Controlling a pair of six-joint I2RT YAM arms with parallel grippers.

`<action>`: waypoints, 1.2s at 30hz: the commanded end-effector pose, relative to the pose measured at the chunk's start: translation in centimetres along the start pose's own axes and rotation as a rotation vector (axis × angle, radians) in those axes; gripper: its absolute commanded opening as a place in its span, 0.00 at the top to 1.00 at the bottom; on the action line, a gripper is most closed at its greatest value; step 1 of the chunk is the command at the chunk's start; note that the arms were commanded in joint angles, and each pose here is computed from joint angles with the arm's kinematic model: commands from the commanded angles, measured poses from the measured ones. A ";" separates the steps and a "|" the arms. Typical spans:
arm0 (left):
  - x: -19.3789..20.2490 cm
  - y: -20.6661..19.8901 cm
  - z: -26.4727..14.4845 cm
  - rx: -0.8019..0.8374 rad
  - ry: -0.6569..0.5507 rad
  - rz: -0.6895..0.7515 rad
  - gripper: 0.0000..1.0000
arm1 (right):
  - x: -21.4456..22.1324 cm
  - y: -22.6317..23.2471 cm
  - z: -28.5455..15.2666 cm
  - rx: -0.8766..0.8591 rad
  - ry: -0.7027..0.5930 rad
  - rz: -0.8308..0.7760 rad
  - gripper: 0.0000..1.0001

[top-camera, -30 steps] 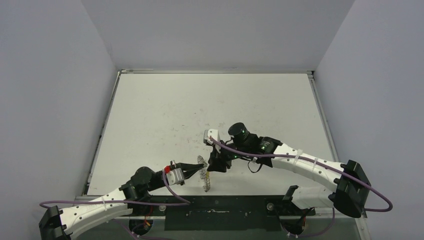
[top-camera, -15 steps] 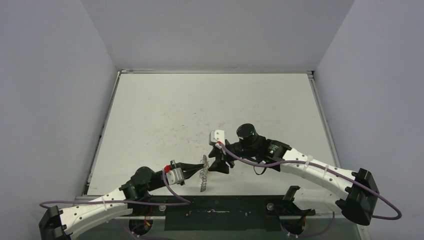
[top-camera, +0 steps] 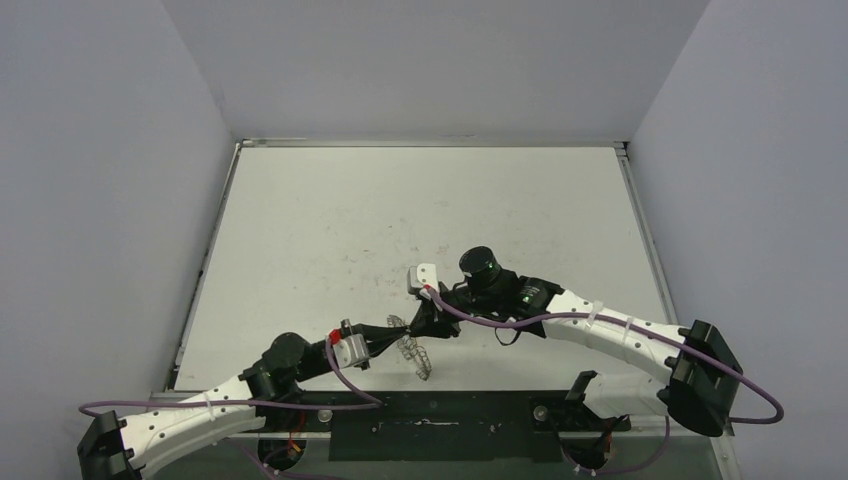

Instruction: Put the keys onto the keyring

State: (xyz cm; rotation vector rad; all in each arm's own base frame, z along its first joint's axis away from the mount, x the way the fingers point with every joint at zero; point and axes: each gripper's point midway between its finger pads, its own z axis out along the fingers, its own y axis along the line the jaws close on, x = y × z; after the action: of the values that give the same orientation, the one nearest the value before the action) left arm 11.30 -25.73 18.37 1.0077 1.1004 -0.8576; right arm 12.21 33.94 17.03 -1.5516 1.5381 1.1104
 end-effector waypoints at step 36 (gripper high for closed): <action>-2.1 0.6 0.6 0.068 0.242 0.021 0.66 | -2.6 -0.3 -1.2 0.008 0.188 -0.019 1.00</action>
State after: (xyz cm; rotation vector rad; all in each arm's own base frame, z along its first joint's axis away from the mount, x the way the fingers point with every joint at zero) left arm 11.73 -25.55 19.89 1.1603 1.2673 -0.7684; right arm 12.54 32.57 17.26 -1.7061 1.7352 0.9753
